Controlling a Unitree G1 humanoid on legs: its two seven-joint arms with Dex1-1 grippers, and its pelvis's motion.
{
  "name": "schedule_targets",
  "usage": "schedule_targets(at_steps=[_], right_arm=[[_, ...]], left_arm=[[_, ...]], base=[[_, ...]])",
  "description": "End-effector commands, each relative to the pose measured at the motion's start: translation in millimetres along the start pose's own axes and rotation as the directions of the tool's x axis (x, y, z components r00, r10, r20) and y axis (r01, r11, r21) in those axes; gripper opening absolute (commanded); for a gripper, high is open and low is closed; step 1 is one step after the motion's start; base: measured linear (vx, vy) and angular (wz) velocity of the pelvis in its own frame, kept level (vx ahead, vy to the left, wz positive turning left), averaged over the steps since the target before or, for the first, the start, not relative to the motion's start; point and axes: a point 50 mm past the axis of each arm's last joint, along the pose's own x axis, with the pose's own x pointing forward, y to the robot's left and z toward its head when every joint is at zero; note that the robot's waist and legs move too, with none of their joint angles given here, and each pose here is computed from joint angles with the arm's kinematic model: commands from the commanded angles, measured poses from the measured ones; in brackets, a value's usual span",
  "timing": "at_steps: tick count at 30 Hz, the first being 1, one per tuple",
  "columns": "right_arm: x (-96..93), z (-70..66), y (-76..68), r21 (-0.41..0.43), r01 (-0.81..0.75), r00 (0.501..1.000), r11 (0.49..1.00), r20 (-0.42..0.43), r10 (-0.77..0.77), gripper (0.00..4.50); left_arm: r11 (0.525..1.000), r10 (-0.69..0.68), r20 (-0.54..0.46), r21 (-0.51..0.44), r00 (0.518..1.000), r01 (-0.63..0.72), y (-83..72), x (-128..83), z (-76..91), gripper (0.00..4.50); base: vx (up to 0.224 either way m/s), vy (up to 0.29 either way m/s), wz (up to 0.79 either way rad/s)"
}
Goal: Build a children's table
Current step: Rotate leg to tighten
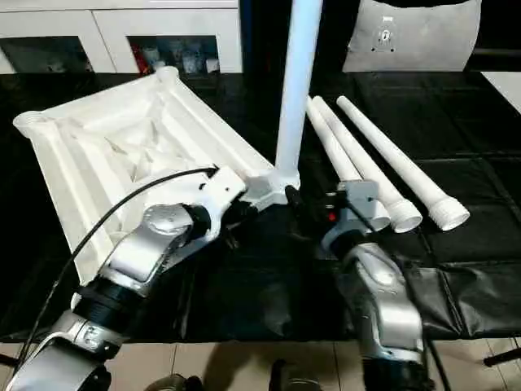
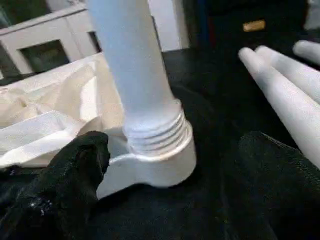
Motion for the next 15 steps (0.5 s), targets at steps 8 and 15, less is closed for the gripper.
schedule_targets(at_steps=[8,15], right_arm=[[-2.2,-6.7,5.3,-0.076,-0.124,0.988,0.989,-0.102,0.116,4.48],[4.6,-13.8,11.0,-0.069,-0.145,0.982,0.987,-0.130,0.135,4.48]], left_arm=[[0.990,0.077,0.077,0.112,0.994,-0.086,42.9,-57,23.2,0.27],[0.990,0.034,-0.023,0.139,0.999,-0.031,36.0,-66,6.4,0.27]], base=[[0.000,0.000,0.00],[0.000,0.000,0.00]])
